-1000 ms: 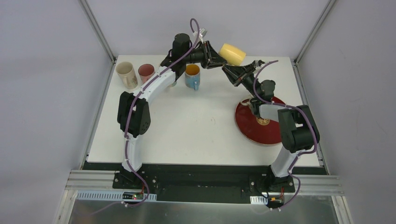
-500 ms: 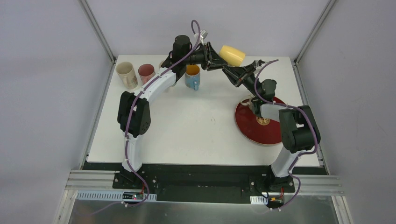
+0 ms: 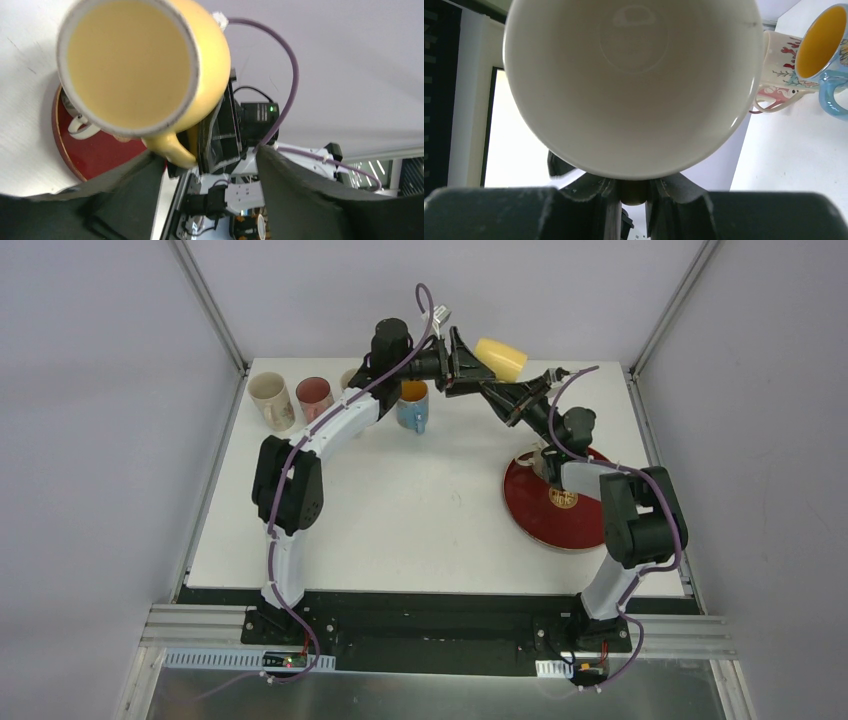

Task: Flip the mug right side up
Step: Turn over the cup on the tray.

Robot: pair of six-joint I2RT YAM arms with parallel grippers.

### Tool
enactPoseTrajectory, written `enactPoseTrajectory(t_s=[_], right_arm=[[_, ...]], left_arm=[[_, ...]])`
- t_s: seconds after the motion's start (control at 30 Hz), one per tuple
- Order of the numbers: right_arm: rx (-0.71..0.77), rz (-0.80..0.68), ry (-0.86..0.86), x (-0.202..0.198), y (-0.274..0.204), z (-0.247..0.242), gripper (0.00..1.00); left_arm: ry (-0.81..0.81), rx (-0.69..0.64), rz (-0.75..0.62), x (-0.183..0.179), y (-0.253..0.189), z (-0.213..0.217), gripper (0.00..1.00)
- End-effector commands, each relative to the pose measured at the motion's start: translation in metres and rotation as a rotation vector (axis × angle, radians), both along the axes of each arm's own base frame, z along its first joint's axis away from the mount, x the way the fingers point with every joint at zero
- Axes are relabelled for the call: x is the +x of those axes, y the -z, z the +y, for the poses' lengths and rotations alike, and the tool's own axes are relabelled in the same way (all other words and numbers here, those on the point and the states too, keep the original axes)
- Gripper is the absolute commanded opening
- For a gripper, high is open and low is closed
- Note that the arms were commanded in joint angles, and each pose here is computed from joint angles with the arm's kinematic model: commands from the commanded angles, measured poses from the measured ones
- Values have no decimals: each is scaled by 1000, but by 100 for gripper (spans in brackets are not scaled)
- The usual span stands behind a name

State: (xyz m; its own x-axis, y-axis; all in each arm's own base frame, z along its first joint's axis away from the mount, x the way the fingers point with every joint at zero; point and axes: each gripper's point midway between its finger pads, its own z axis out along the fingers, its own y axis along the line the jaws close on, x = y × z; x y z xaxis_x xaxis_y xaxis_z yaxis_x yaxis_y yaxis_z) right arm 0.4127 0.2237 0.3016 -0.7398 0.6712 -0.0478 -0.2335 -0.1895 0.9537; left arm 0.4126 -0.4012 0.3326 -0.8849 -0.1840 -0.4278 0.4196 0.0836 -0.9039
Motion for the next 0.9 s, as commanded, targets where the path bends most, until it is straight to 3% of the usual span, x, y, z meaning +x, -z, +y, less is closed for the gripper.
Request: enactPoseTrajectory(t_s=[0.0,0.13,0.53,0.87], right_arm=[[63,-253,54,-15,-82,-18,0],[63,-264,63,-15,-87,-23,0],[-22,-257,84,-14,-82,-30,0],[-219,-242,65,-15,-59,-21,0]], left_arm=[[107,-33,-68,-37,-26,0,78],[104,-14,-74,-40,-20,5,98],[69,61,-157,-48,-27,35,99],[-80,220,-326,-40,-39,109,100]])
